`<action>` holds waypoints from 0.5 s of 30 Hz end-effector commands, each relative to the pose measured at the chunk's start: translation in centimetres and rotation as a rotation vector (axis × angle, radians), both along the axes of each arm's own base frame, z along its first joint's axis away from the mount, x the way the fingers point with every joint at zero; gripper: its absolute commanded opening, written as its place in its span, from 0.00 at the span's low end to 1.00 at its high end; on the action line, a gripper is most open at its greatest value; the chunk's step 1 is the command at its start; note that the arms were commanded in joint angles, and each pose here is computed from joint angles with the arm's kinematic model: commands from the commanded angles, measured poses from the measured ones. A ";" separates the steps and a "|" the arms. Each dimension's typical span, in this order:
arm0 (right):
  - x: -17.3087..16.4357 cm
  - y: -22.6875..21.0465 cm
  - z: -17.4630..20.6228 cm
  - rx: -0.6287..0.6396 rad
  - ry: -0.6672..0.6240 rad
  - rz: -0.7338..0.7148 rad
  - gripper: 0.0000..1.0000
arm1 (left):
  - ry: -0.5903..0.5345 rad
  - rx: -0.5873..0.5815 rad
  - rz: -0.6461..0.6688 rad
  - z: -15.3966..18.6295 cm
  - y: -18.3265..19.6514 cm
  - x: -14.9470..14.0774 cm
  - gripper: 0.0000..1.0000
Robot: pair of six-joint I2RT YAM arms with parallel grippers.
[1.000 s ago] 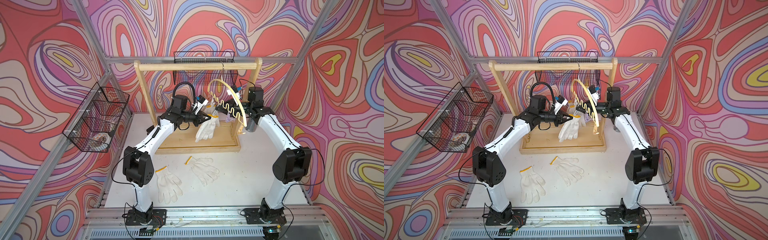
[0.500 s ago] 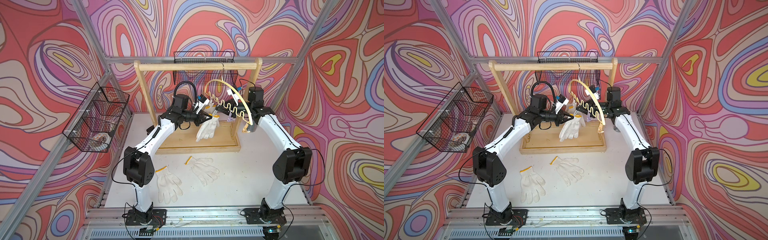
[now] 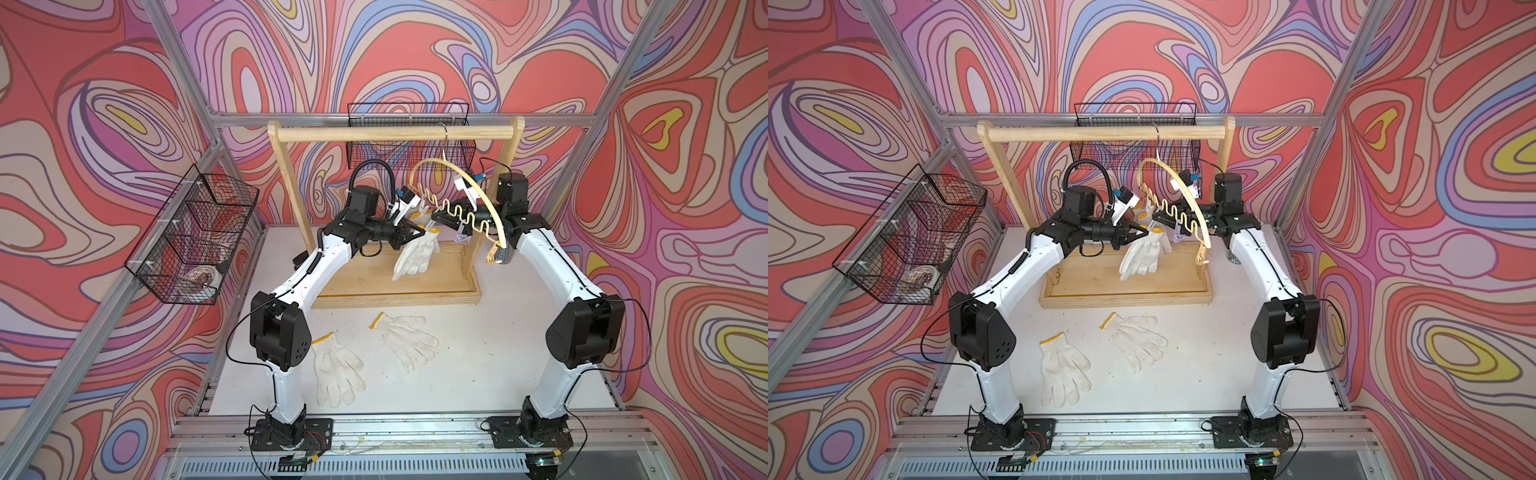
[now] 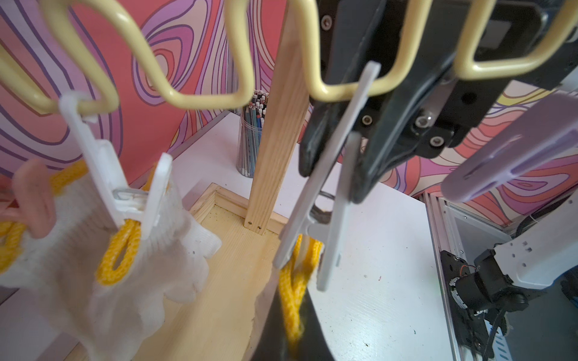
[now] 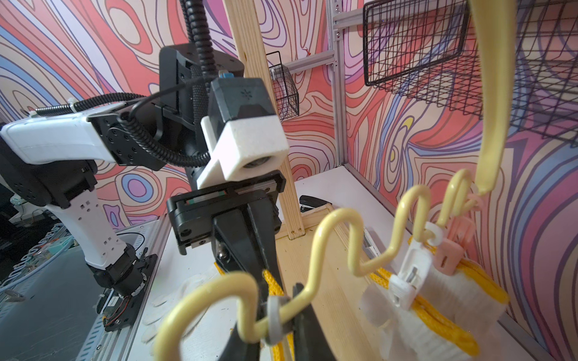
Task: Clip the gloves onto a hanger to dry
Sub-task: Clamp the glove onto the hanger.
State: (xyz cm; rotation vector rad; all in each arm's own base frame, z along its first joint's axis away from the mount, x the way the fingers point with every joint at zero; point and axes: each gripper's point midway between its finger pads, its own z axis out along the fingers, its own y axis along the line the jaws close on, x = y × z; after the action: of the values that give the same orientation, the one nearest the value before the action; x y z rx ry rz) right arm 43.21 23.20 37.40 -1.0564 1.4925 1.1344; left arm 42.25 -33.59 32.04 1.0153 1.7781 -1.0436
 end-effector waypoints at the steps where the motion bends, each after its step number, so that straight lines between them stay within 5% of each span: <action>1: -1.2 0.1 2.4 0.009 -0.070 0.014 0.00 | 0.002 -0.001 -0.007 0.4 -0.3 -0.1 0.00; 15: -1.0 0.0 1.9 -0.018 -0.075 -0.007 0.00 | -0.011 -0.034 -0.020 2.2 -0.1 -0.7 0.00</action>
State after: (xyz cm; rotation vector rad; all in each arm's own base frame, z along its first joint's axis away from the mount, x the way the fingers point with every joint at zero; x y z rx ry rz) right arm 43.25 23.12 36.84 -1.0628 1.5071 1.1152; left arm 42.15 -33.52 31.78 0.9987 1.8072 -1.0565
